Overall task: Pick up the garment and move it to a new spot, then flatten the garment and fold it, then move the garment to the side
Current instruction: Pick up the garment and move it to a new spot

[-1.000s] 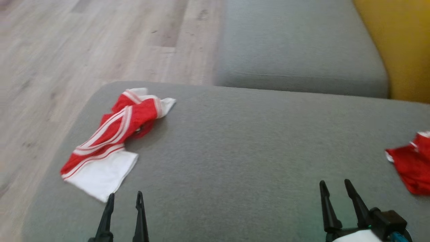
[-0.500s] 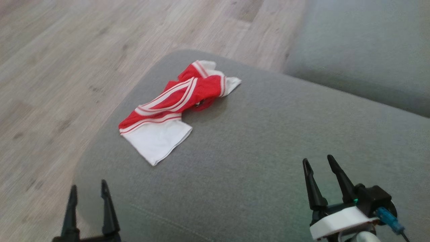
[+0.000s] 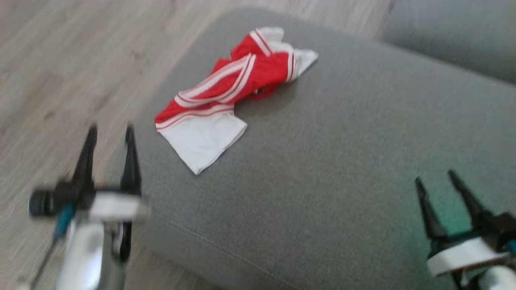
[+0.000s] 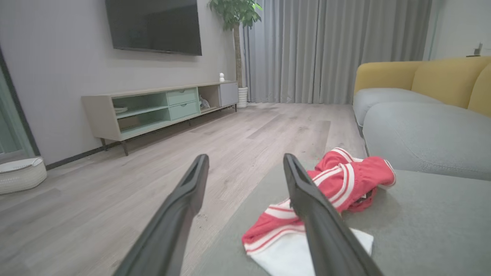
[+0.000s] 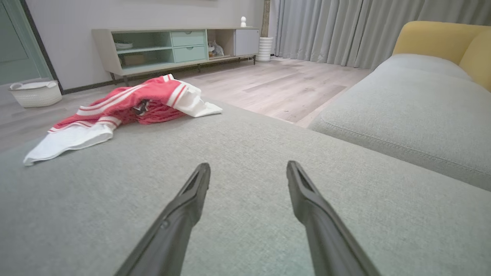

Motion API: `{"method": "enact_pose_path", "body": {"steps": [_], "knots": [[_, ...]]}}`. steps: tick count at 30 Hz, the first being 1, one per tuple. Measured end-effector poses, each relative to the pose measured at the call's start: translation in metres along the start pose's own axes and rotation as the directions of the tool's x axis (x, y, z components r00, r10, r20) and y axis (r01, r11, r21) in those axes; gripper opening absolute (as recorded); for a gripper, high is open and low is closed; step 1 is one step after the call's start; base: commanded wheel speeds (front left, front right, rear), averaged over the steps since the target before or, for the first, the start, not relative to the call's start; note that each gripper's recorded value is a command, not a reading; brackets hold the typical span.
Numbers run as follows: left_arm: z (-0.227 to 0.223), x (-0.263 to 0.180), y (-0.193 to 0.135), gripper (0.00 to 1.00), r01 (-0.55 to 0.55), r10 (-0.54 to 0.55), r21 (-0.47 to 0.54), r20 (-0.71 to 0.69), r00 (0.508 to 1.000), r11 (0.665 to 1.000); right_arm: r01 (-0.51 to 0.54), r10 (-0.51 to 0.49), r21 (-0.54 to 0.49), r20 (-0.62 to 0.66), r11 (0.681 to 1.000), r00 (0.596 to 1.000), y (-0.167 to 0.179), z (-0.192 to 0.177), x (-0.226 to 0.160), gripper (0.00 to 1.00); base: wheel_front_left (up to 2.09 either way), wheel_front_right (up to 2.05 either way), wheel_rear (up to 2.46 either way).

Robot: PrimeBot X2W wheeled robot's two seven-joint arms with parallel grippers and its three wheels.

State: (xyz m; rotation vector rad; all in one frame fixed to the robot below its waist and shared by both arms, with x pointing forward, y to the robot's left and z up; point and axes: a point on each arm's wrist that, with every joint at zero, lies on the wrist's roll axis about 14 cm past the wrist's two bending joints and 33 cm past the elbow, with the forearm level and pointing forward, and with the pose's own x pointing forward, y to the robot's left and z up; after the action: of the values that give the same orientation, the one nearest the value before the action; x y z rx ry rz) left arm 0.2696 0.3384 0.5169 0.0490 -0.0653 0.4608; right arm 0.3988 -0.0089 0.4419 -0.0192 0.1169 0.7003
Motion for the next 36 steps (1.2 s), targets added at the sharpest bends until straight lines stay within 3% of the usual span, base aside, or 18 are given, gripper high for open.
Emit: {"method": "enact_pose_path", "body": {"steps": [5, 9, 14, 18, 19, 20, 22, 27, 31, 33, 36], "knots": [[-0.002, 0.090, -0.027, 1.00, 0.077, -0.074, 0.049, -0.048, 0.996, 0.996, -0.007, 0.007, -0.035, 0.001, 0.999, 1.000, -0.035, -0.013, 0.029, 1.00, 0.00, 0.00, 0.00], [-0.047, 0.140, -0.044, 1.00, 0.103, -0.084, 0.072, -0.224, 0.971, 0.992, 0.005, -0.005, -0.042, -0.014, 0.999, 1.000, -0.063, -0.034, 0.047, 1.00, 0.00, 0.00, 0.00], [-0.131, 0.150, -0.050, 1.00, 0.079, -0.026, 0.082, -0.513, 0.858, 0.993, 0.048, -0.048, -0.025, -0.028, 0.999, 0.998, -0.090, -0.059, 0.051, 1.00, 0.00, 0.00, 0.00], [-0.186, 0.140, -0.067, 1.00, 0.101, -0.028, 0.077, -0.645, 0.763, 0.992, 0.084, -0.084, -0.012, -0.006, 0.996, 0.996, -0.105, -0.068, 0.050, 1.00, 0.00, 0.00, 0.00], [-0.190, 0.141, -0.071, 1.00, 0.108, -0.038, 0.068, -0.647, 0.761, 0.992, 0.086, -0.086, -0.015, -0.001, 0.996, 0.996, -0.105, -0.068, 0.050, 1.00, 0.00, 0.00, 0.00], [-0.192, 0.143, -0.073, 0.00, 0.110, -0.042, 0.065, -0.647, 0.762, 0.992, 0.087, -0.087, -0.015, 0.001, 0.996, 0.996, -0.106, -0.069, 0.051, 1.00, 0.00, 0.00, 0.00], [-0.192, 0.148, -0.078, 0.00, 0.126, -0.061, 0.059, -0.630, 0.774, 0.990, 0.087, -0.087, -0.015, 0.009, 0.996, 0.996, -0.106, -0.067, 0.052, 1.00, 0.00, 0.00, 0.00], [-0.158, 0.165, -0.085, 0.00, 0.154, -0.086, 0.089, -0.518, 0.851, 0.984, 0.089, -0.089, -0.043, -0.002, 0.995, 0.996, -0.102, -0.062, 0.051, 1.00, 0.00, 0.00, 0.00], [-0.055, 0.210, -0.101, 0.00, 0.192, -0.162, 0.127, -0.214, 0.963, 0.973, 0.094, -0.094, -0.036, 0.002, 0.995, 0.996, -0.089, -0.045, 0.049, 1.00, 0.00, 0.00, 0.00], [0.008, 0.220, -0.111, 0.00, 0.214, -0.210, 0.155, -0.038, 0.977, 0.964, 0.094, -0.094, -0.013, 0.011, 0.995, 0.996, -0.074, -0.035, 0.043, 1.00, 0.00, 0.00, 0.00], [0.081, 0.212, -0.126, 0.00, 0.253, -0.283, 0.190, 0.151, 0.947, 0.949, 0.119, -0.119, 0.002, 0.041, 0.993, 0.992, -0.061, -0.013, 0.028, 1.00, 0.00, 0.00, 0.00]]}}
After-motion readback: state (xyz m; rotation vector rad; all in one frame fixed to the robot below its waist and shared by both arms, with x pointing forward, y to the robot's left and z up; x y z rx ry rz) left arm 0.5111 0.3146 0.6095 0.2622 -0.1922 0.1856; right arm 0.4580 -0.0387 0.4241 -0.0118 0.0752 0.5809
